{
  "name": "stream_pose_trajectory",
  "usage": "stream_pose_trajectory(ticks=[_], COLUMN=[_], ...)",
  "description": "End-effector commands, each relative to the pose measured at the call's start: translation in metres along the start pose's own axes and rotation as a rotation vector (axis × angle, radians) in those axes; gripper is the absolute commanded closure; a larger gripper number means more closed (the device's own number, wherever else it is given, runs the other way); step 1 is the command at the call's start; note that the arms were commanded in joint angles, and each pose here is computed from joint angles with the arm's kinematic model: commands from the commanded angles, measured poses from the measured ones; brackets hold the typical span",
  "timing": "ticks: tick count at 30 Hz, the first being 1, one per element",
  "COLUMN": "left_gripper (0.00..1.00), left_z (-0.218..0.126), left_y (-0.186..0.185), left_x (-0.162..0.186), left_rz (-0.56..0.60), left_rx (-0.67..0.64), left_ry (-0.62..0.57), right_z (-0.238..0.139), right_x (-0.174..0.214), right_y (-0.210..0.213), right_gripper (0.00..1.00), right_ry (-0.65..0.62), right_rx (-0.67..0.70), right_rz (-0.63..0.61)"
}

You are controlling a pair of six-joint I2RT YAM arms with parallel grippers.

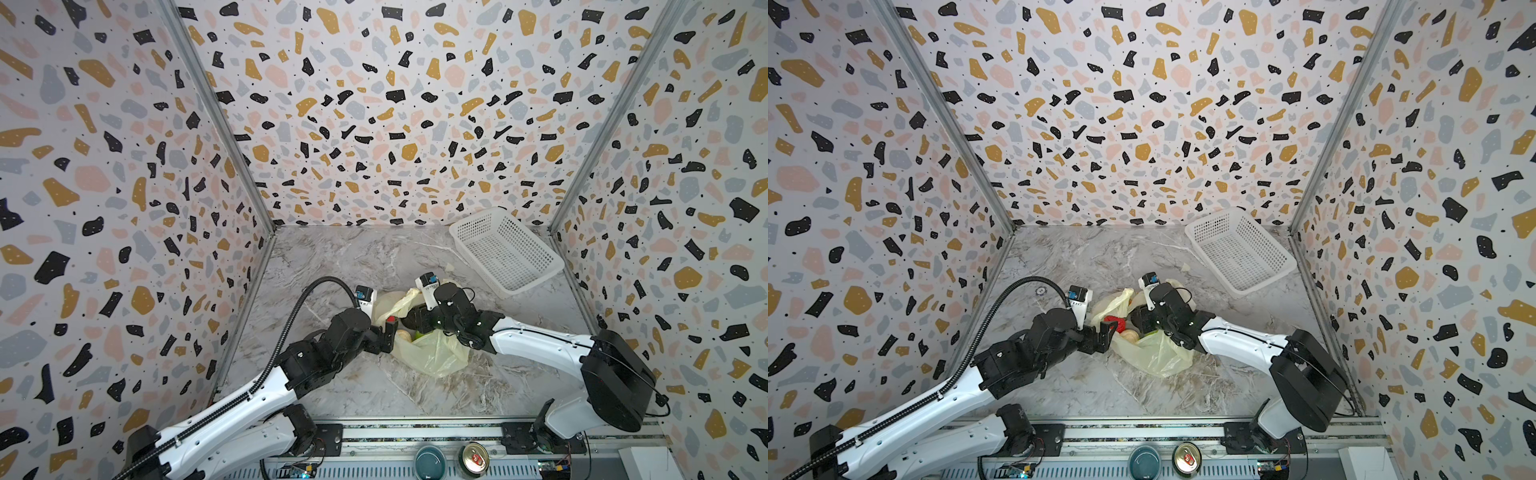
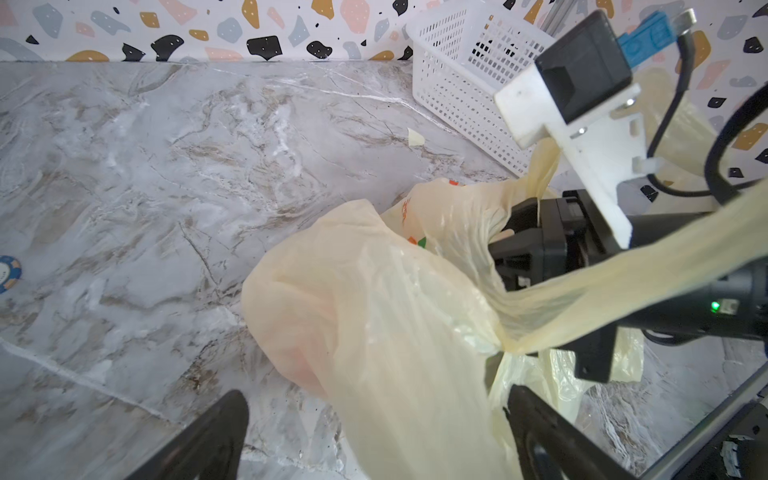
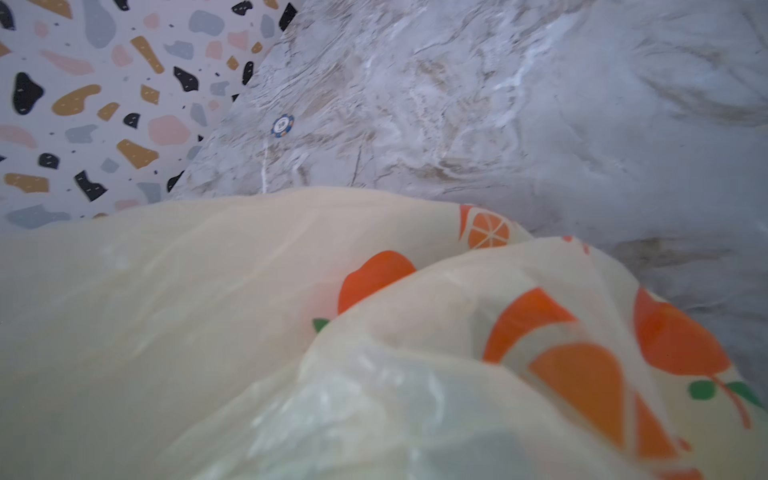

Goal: Untie the knot of the plastic bag and take out the fruit

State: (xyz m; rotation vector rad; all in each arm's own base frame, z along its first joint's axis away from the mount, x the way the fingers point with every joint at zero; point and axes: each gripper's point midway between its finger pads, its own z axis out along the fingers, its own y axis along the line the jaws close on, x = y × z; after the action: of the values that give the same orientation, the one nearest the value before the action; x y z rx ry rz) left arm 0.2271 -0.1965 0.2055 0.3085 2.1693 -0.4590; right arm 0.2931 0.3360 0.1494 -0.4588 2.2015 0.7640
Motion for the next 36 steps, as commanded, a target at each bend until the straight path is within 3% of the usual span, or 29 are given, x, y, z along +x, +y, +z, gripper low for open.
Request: stream_pose_trajectory(ticks=[1,5,12,15,16,17,19,20,26,31,36], left_gripper=[0.04,0.13,0.46,0.51,0.5,0.41,0.1,0.01,0.0,0.0,0.0], left_z=[0.004,0.009,0.016,0.012,0.01,0.008,0.0,-0.006,-0.044,-0.074,-0.089], left_y=[0.001,0.008,0.024,0.032,0.031,0.027,0.009,-0.001,-0.04,-0.056,-0.048], left_x=[0.002,0.013,0.032,0.035,0.034,0.032,0.024,0.02,-0.003,-0.041,-0.081], left_rz=[0.021,0.032,0.045,0.04,0.037,0.041,0.058,0.076,0.129,0.102,0.045], left_rx=[-0.006,-0.036,-0.112,-0.14,-0.133,-0.105,0.003,0.067,0.299,0.373,0.304], left_ry=[-0.013,0.01,0.053,0.051,0.047,0.043,0.016,-0.004,-0.043,-0.138,-0.234], right_z=[-0.013,-0.02,-0.019,-0.018,-0.017,-0.016,-0.013,-0.011,-0.007,-0.005,-0.005], right_x=[-0.059,-0.077,-0.087,-0.086,-0.085,-0.085,-0.084,-0.081,-0.072,-0.066,-0.061], right_y=[-0.007,-0.023,-0.041,-0.049,-0.05,-0.049,-0.046,-0.044,-0.043,-0.044,-0.044], right_gripper=[0.62,0.63,0.63,0.63,0.63,0.63,0.64,0.64,0.65,0.65,0.65], right_ry=[-0.216,-0.279,-0.29,-0.289,-0.284,-0.28,-0.269,-0.256,-0.227,-0.211,-0.199], right_rx=[0.054,0.087,0.128,0.136,0.133,0.128,0.111,0.102,0.095,0.096,0.094], right_rz=[0.009,0.039,0.068,0.082,0.084,0.083,0.075,0.072,0.06,0.053,0.049])
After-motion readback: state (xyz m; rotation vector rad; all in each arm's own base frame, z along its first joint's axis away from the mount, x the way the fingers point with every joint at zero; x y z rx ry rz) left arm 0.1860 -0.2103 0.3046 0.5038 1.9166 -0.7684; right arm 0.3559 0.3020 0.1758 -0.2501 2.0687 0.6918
